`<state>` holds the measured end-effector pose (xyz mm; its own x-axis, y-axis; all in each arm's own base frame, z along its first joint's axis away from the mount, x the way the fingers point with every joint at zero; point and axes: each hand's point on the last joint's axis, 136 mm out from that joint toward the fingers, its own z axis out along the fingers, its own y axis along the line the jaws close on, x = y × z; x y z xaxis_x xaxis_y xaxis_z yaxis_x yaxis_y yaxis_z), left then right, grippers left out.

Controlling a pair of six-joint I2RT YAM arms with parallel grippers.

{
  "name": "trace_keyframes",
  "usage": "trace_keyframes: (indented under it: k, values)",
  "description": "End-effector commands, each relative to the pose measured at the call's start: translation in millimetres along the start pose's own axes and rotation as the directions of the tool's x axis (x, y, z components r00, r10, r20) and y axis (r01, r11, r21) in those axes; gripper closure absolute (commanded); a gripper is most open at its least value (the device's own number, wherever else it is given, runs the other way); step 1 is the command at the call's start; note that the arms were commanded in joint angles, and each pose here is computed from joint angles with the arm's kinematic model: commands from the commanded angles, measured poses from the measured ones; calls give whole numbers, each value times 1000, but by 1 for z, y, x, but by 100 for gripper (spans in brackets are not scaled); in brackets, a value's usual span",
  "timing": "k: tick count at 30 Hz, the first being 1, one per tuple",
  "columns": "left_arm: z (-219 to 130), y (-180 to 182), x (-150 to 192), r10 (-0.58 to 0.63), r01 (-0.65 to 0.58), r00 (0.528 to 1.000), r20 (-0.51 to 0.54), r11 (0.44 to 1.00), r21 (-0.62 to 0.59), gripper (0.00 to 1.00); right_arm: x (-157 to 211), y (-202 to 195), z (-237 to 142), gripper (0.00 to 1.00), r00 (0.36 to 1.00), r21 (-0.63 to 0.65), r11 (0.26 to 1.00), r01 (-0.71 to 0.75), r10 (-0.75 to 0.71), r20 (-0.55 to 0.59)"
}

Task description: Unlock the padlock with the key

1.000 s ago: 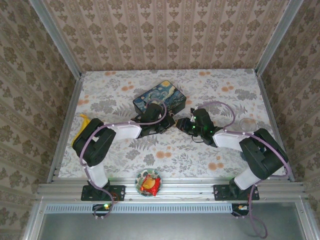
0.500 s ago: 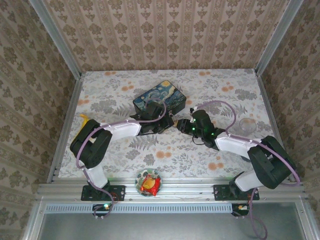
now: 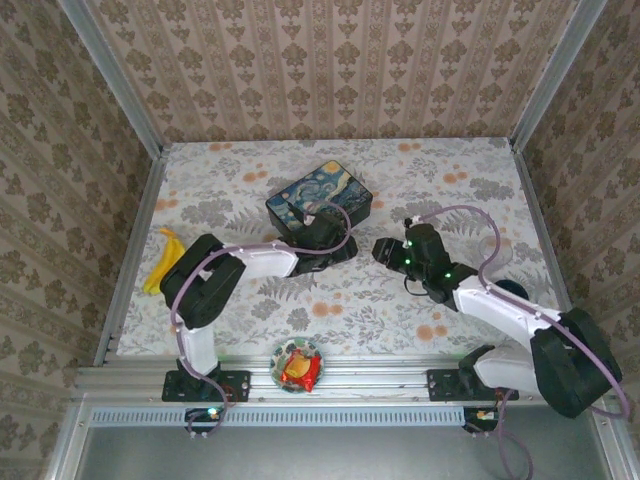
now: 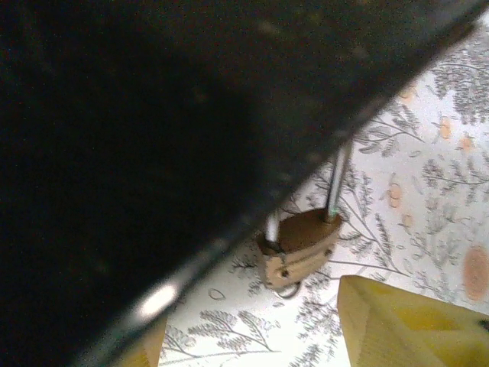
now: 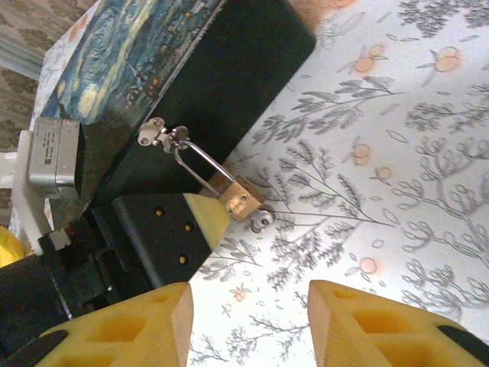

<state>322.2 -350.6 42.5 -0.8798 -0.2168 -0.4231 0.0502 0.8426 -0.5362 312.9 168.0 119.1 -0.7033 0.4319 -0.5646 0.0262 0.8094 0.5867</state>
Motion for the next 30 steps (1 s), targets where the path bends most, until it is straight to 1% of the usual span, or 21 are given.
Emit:
trace_keyframes:
  k: [1, 5, 11, 14, 16, 19, 26, 30]
  values:
    - [5, -6, -15, 47, -47, 996, 79, 999, -3, 39, -1, -14, -11, 53, 1000, 56, 998, -1, 0, 23]
    - [14, -7, -14, 61, -64, 993, 102, 998, 29, 38, -5, -14, -16, 47, 999, 53, 999, -1, -1, 42]
    - [24, -12, -11, 82, -93, 989, 121, 992, 89, 39, -7, -14, -16, 40, 999, 60, 998, 9, -12, 41]
    - [27, -11, -9, 92, -105, 988, 122, 989, 100, 41, -8, -17, -16, 33, 999, 71, 997, 9, -13, 46]
    - [30, -9, -6, 95, -107, 989, 111, 989, 105, 42, -11, -18, -17, 27, 998, 78, 997, 8, -12, 54]
    - [33, -10, -3, 98, -110, 990, 102, 986, 121, 44, -14, -19, -18, 22, 998, 84, 996, 9, -15, 61]
    - [37, -4, 1, 92, -102, 992, 88, 988, 116, 48, -17, -19, -19, 19, 998, 93, 996, 12, -18, 67]
    - [38, 1, 9, 80, -86, 995, 58, 991, 102, 48, -18, -18, -19, 19, 997, 91, 996, 9, -15, 71]
